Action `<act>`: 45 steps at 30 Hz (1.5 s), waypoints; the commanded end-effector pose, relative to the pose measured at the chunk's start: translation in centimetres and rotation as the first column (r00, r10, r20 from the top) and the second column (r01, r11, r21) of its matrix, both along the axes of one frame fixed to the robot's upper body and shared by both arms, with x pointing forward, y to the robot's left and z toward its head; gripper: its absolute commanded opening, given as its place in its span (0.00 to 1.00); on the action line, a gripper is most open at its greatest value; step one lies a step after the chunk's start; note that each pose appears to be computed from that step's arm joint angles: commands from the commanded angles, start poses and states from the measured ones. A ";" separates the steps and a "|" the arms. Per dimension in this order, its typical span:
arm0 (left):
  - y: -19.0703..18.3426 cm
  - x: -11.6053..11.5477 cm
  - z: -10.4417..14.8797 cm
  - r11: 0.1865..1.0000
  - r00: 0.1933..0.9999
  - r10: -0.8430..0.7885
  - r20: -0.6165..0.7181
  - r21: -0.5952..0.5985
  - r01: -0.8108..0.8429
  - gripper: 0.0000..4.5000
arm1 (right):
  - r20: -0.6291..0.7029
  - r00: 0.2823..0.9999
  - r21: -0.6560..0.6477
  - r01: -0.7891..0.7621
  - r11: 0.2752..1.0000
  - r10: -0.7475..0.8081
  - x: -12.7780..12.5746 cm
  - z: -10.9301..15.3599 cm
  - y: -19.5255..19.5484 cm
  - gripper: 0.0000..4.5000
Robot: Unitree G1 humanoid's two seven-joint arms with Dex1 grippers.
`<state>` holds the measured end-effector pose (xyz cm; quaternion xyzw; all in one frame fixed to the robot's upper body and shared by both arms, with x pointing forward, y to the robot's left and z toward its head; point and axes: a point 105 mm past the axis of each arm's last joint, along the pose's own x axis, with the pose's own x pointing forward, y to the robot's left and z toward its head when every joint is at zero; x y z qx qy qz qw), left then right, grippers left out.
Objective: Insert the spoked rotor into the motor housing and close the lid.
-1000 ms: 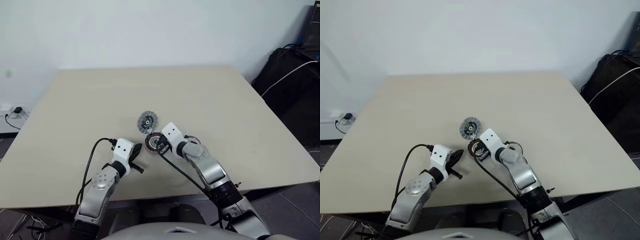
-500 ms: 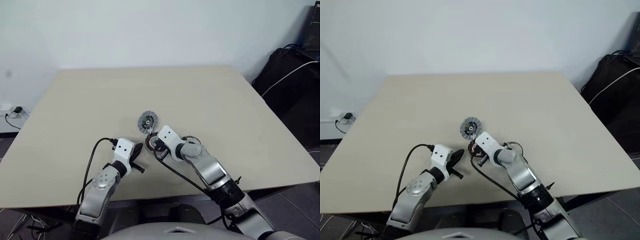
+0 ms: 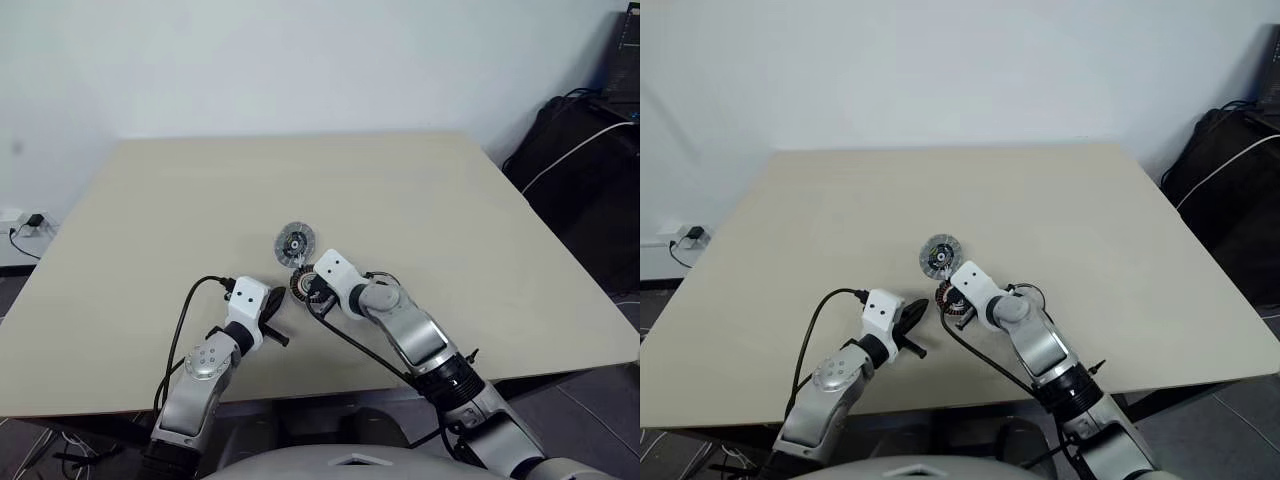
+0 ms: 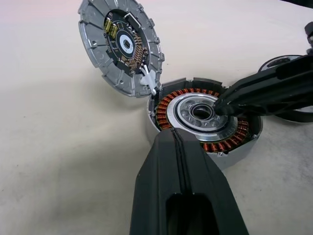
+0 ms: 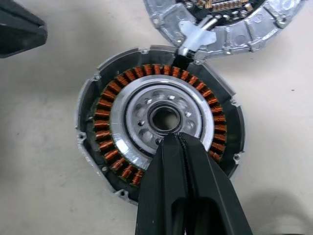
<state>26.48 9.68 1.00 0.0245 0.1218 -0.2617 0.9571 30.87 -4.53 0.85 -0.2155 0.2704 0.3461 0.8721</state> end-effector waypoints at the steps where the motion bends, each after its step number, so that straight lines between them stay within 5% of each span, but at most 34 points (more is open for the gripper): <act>1: -0.1 0.3 0.8 1.000 0.999 0.003 0.034 -0.007 -0.002 0.00 | 0.018 1.000 -0.007 0.022 1.000 -0.022 0.5 0.1 -0.3 0.01; 11: -0.1 0.3 0.8 1.000 0.999 0.001 0.033 -0.005 0.000 0.00 | 0.122 0.992 0.071 0.011 0.997 -0.020 1.4 2.7 0.4 0.01; 17: -0.2 0.2 0.8 1.000 0.999 -0.005 0.032 -0.006 0.005 0.00 | 0.131 0.990 0.046 -0.059 0.997 0.052 0.7 3.3 1.2 0.35; 45: 0.0 0.0 0.6 1.000 1.000 0.005 0.031 -0.004 -0.005 0.00 | 0.077 0.996 -0.045 -0.049 0.998 0.052 1.7 1.3 1.0 0.35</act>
